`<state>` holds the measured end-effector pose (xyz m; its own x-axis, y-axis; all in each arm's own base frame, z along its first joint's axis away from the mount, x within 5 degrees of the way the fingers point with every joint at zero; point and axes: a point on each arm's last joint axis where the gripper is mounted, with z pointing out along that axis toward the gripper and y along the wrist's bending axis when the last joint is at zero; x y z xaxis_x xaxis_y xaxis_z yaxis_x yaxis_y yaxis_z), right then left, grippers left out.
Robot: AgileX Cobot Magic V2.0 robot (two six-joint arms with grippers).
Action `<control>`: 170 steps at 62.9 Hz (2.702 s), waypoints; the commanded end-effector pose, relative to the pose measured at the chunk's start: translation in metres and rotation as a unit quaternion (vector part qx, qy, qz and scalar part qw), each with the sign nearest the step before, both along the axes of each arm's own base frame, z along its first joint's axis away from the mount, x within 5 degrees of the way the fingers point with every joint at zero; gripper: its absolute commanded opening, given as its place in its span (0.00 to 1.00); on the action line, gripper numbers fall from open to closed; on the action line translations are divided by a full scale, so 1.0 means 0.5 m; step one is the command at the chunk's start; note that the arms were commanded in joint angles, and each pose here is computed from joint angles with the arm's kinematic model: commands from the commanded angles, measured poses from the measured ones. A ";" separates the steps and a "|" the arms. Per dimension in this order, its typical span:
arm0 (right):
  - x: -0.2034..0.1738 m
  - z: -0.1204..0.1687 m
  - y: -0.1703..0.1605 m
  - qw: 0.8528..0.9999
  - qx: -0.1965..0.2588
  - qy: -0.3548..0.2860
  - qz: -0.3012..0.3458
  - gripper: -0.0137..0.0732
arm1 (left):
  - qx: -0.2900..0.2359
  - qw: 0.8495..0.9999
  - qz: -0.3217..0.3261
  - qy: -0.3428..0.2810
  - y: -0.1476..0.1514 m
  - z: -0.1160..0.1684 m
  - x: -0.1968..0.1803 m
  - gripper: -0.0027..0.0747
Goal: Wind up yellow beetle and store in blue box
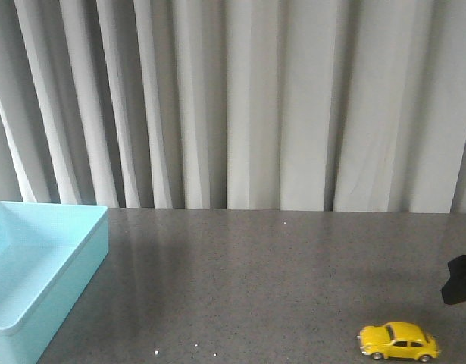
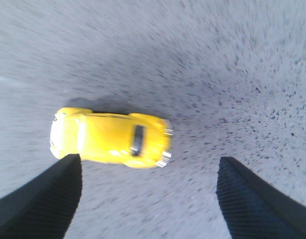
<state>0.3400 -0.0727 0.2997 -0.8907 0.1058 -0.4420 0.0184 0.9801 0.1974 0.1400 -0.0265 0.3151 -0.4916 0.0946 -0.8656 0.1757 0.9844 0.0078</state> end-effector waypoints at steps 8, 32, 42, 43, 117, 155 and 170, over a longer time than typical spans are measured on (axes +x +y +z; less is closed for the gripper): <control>-0.089 0.101 0.054 0.995 -0.006 -0.100 0.018 0.78 | -0.011 0.999 -0.005 -0.045 -0.004 0.030 0.006 0.75; -0.272 0.027 0.171 0.990 -0.059 -0.116 0.053 0.78 | -0.011 0.999 -0.005 -0.046 -0.004 0.030 0.006 0.75; -0.339 -0.004 0.179 0.989 -0.068 -0.118 0.053 0.78 | -0.010 0.999 -0.005 -0.043 -0.004 0.029 0.006 0.75; -0.344 -0.006 0.178 0.989 -0.070 -0.118 0.052 0.78 | -0.010 0.999 -0.005 -0.043 -0.004 0.029 0.006 0.75; -0.404 -0.006 0.168 0.984 -0.084 -0.151 0.041 0.78 | 0.249 0.908 -0.307 0.138 -0.109 0.025 0.358 0.78; -0.404 -0.007 0.168 0.985 -0.083 -0.149 0.042 0.78 | 0.283 0.852 -0.387 0.208 -0.144 -0.042 0.516 0.78; -0.405 -0.007 0.168 0.984 -0.084 -0.149 0.042 0.78 | 0.282 0.843 -0.394 0.233 -0.147 -0.073 0.542 0.78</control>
<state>0.1338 0.0112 0.2854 -0.7724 -0.0633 -0.6319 -0.0981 0.9950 0.0204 0.4108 -0.0972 0.2545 -0.3781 0.8900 -0.2547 0.8970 0.4203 0.1371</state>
